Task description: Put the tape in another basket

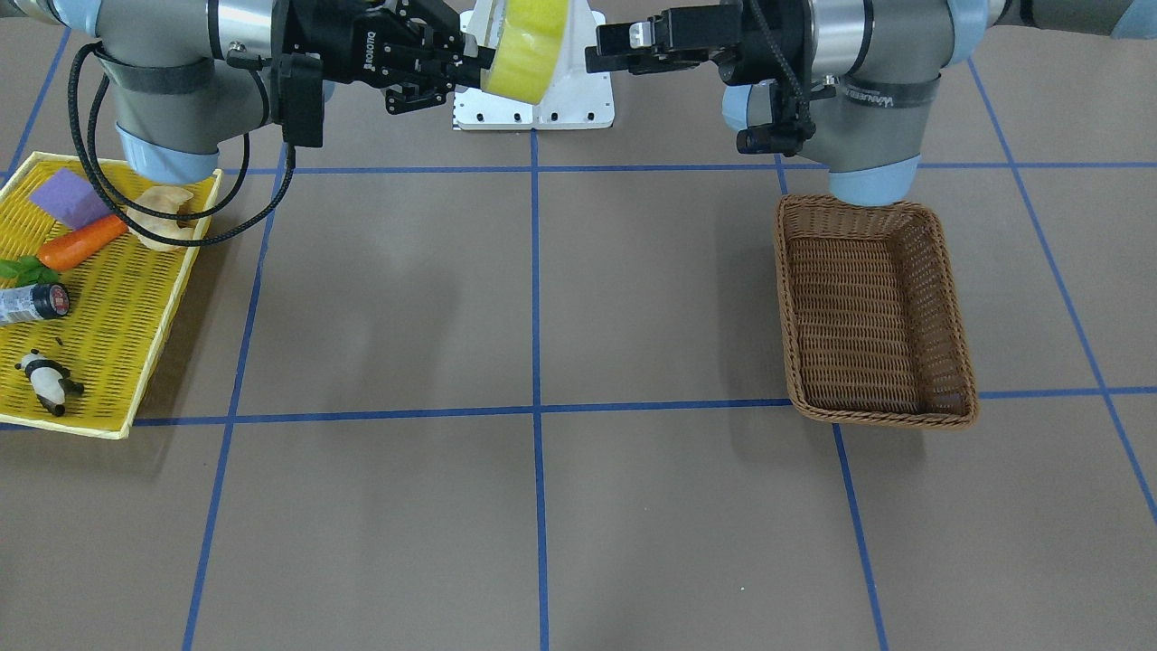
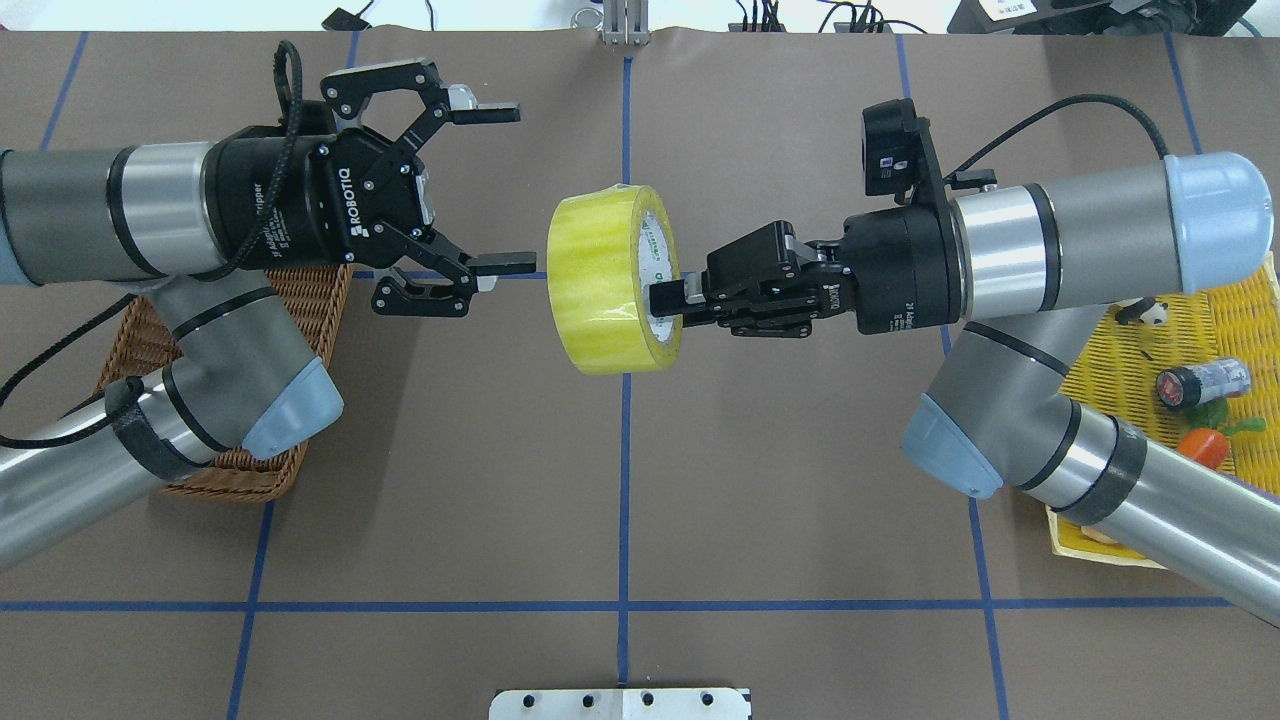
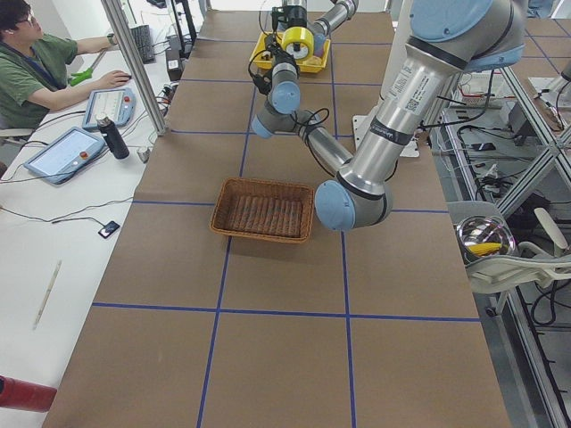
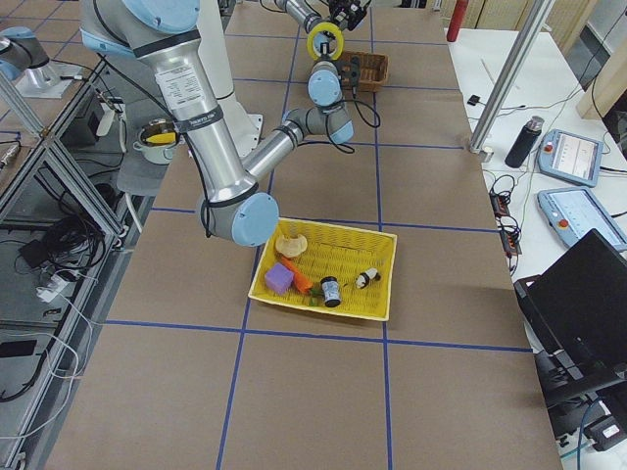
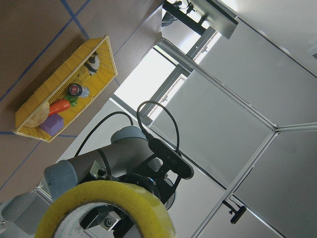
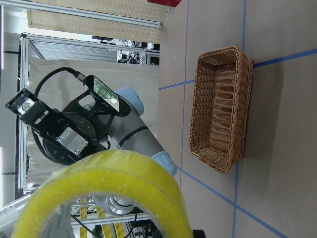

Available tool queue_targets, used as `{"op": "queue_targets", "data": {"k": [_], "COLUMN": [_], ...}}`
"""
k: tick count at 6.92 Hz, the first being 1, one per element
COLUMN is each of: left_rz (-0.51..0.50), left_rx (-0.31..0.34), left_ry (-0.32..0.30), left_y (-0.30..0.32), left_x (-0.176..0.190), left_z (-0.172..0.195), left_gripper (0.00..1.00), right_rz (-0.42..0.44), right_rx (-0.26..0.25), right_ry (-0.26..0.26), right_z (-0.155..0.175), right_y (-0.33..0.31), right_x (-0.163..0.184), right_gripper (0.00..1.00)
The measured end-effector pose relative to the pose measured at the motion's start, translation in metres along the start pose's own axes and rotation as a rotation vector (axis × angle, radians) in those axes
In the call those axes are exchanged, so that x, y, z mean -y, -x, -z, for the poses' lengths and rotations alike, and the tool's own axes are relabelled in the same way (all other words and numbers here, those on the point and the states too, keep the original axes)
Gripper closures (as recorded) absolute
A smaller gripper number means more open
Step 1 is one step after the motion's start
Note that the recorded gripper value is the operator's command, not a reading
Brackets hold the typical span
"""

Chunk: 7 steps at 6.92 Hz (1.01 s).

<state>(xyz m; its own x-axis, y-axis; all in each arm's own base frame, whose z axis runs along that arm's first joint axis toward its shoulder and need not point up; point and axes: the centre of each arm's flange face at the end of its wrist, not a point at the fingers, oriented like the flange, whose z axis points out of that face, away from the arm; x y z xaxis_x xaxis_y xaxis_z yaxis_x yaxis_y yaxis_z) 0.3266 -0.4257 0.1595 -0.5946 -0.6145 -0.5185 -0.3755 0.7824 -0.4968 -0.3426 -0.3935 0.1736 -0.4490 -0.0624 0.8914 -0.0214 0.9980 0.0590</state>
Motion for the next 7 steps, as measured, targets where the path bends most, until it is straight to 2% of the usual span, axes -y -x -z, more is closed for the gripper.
{"op": "queue_targets", "data": {"k": [1,2,4,5,6,7], "left_rz": [0.006,0.015,0.026,0.029,0.030,0.031], "left_rx": [-0.014,-0.036,-0.056,-0.057,-0.058,-0.057], "left_ry": [0.004,0.008,0.017,0.021,0.025,0.027], "left_y": [0.003,0.007,0.012,0.013,0.013,0.014], "left_x": [-0.002,-0.005,-0.009,-0.011,-0.012,-0.013], "left_z": [-0.004,-0.011,-0.020,-0.023,-0.026,-0.028], "left_gripper": [0.03,0.08,0.08,0.15,0.28,0.31], "right_rz": [0.001,0.001,0.002,0.002,0.001,0.001], "right_rx": [0.001,0.001,0.001,0.001,0.001,0.001], "right_ry": [0.000,0.000,0.000,0.000,0.000,0.000], "right_z": [0.000,0.000,0.000,0.000,0.000,0.000], "right_y": [0.000,0.000,-0.001,-0.001,-0.001,-0.001], "right_x": [0.000,0.000,0.000,0.000,0.000,0.000], "right_gripper": [1.00,1.00,1.00,1.00,1.00,1.00]}}
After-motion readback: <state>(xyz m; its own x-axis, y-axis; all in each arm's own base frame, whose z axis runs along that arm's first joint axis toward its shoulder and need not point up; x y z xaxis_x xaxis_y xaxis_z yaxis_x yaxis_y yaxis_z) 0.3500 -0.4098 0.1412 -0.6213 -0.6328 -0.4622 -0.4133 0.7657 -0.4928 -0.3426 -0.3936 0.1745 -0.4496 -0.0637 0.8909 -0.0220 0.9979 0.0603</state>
